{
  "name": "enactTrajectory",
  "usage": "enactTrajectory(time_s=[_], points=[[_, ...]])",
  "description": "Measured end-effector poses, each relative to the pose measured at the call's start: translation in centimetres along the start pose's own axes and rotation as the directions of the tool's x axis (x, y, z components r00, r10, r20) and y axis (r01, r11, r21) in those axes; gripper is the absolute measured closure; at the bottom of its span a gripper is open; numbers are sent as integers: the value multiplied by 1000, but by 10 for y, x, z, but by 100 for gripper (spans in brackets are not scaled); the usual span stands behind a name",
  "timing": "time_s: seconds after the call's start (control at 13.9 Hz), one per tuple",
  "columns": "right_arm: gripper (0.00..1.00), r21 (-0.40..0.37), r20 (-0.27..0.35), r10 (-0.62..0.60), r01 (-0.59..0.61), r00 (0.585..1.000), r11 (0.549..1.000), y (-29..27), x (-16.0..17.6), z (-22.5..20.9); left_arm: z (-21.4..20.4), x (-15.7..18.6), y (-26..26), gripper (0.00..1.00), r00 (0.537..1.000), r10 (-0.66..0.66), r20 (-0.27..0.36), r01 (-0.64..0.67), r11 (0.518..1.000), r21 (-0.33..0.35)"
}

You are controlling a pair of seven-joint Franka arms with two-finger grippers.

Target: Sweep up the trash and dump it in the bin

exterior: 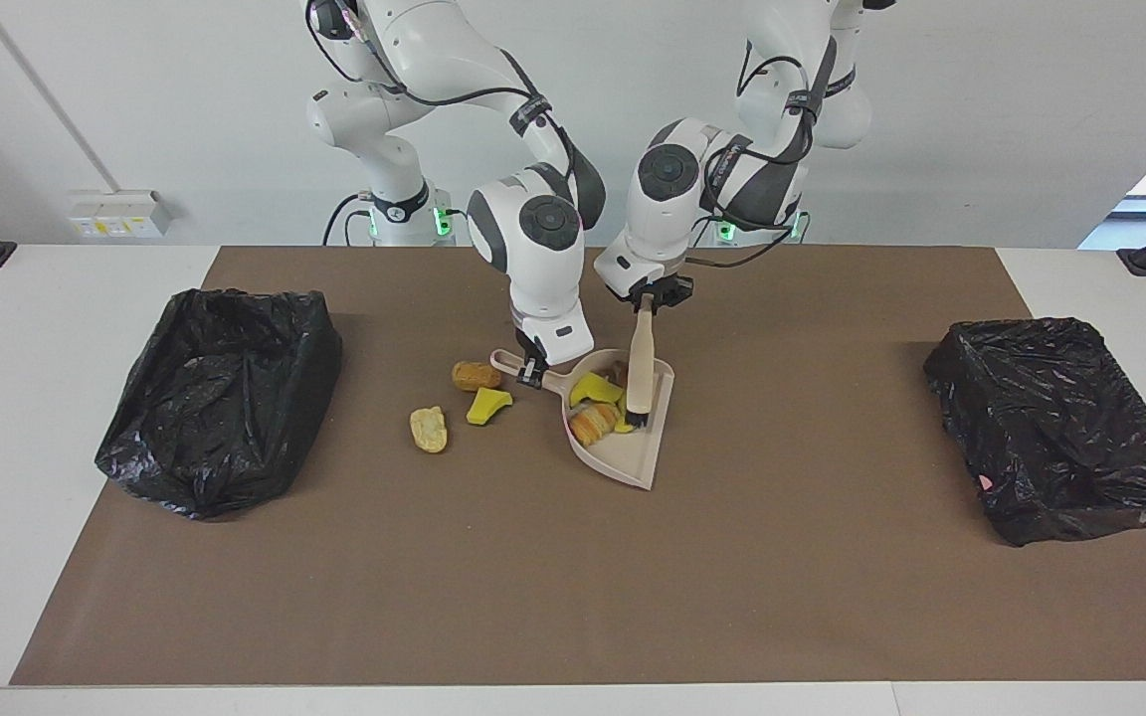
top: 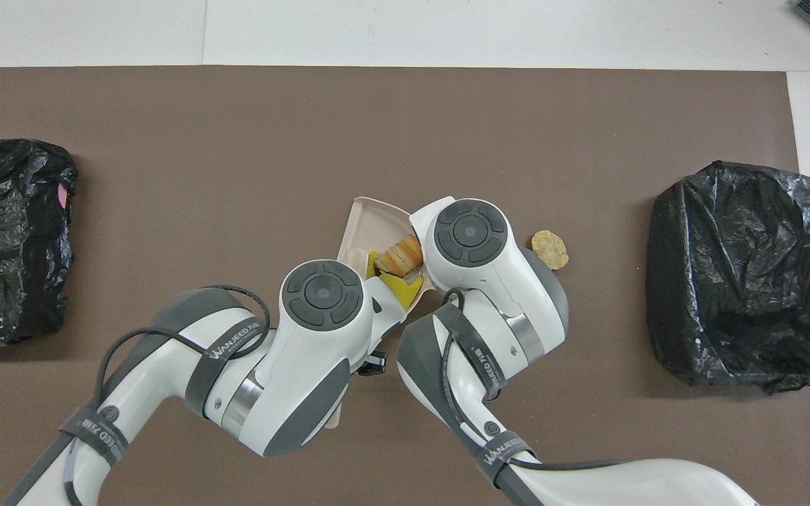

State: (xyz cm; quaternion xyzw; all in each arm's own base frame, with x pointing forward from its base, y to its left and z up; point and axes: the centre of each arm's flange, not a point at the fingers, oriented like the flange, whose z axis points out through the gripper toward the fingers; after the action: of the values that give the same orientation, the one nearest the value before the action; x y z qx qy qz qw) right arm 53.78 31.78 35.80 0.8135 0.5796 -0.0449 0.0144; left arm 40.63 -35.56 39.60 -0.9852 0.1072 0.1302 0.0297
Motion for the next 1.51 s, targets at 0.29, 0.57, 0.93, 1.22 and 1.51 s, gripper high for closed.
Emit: enactTrajectory(time_s=[0.29, 0.57, 0.93, 1.22, 1.51], points=[[68, 0, 0, 0, 0, 1000, 1000, 0, 0, 0, 3, -28, 9, 73, 995, -17, 99, 14, 999, 38], [68, 0, 1, 0, 0, 1000, 1000, 0, 0, 0, 9, -57, 17, 73, 985, -1, 174, -10, 998, 65], [68, 1, 1, 0, 0, 1000, 1000, 0, 0, 0, 2, -79, 14, 73, 970, -1, 243, -20, 996, 85], [68, 0, 1, 0, 0, 1000, 1000, 0, 0, 0, 3, -95, 21, 73, 965, 20, 261, -46, 995, 92], [68, 0, 1, 0, 0, 1000, 1000, 0, 0, 0, 19, -114, 34, 73, 977, 18, 213, -40, 994, 99]])
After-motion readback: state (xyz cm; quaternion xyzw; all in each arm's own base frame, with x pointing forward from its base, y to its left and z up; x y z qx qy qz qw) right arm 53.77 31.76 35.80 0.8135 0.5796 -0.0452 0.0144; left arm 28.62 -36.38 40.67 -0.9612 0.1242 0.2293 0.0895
